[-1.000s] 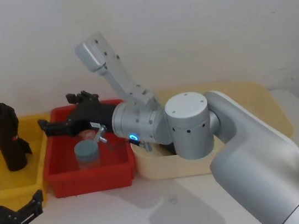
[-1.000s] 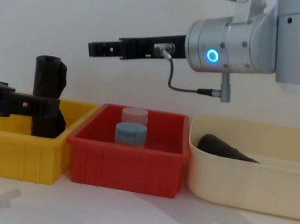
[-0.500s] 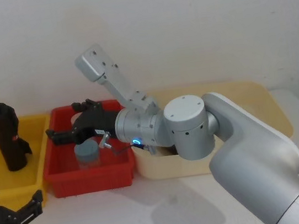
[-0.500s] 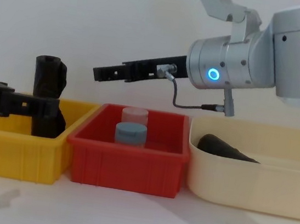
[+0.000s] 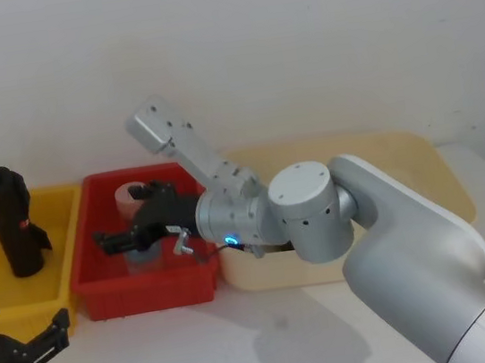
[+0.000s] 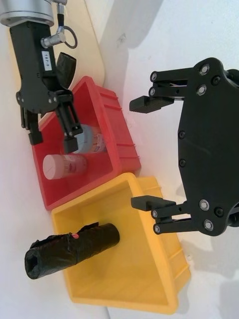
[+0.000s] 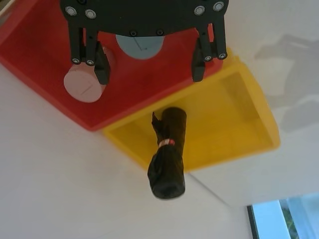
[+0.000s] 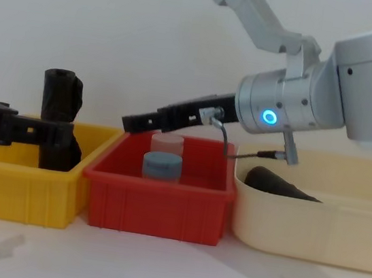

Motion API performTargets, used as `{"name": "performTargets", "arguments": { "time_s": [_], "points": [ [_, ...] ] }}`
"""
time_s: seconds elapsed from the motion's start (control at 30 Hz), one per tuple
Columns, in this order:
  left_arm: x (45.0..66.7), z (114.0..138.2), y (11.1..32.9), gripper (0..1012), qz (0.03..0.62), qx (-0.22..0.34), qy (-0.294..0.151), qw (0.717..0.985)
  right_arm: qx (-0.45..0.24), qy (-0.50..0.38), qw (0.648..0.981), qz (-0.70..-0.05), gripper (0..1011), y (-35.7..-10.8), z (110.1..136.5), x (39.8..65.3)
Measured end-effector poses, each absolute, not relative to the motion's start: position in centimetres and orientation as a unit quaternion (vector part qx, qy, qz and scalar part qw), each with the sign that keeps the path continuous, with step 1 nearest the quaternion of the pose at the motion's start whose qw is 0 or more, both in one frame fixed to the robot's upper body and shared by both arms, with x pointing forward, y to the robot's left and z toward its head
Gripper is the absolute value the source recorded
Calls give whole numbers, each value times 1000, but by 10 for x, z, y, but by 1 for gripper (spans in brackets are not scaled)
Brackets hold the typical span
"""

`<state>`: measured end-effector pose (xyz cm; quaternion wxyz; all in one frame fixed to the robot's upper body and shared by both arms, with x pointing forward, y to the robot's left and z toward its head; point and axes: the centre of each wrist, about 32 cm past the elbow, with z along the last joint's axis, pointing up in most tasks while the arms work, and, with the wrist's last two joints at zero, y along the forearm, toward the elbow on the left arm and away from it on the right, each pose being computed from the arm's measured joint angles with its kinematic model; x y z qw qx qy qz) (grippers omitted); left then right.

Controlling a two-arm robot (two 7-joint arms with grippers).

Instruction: Pick up the garbage bag with the one hand and transfer it to the other hand.

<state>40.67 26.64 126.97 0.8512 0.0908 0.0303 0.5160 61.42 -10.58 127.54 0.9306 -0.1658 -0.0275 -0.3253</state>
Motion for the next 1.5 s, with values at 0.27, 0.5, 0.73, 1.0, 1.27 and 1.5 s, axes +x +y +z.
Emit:
{"name": "performTargets", "arguments": {
  "time_s": [0.27,0.5,0.73,1.0,1.27,1.5],
  "points": [
    [407,1270,266,1001,516,91,30,851,-189,-28,927,-323,1000,-112,1265,618],
    [407,1270,266,1001,516,91,30,851,-198,-27,924,-325,1000,-114,1260,620],
    [407,1270,266,1001,516,91,30,851,-206,-23,921,-329,1000,-114,1255,623],
    [407,1270,266,1001,516,91,30,851,-214,-16,918,-334,1000,-115,1250,626],
    [407,1270,266,1001,516,91,30,851,-210,-4,916,-342,908,-115,1249,627],
    [407,1270,266,1001,516,91,30,851,-197,14,915,-351,737,-113,1249,627]
  ]
}}
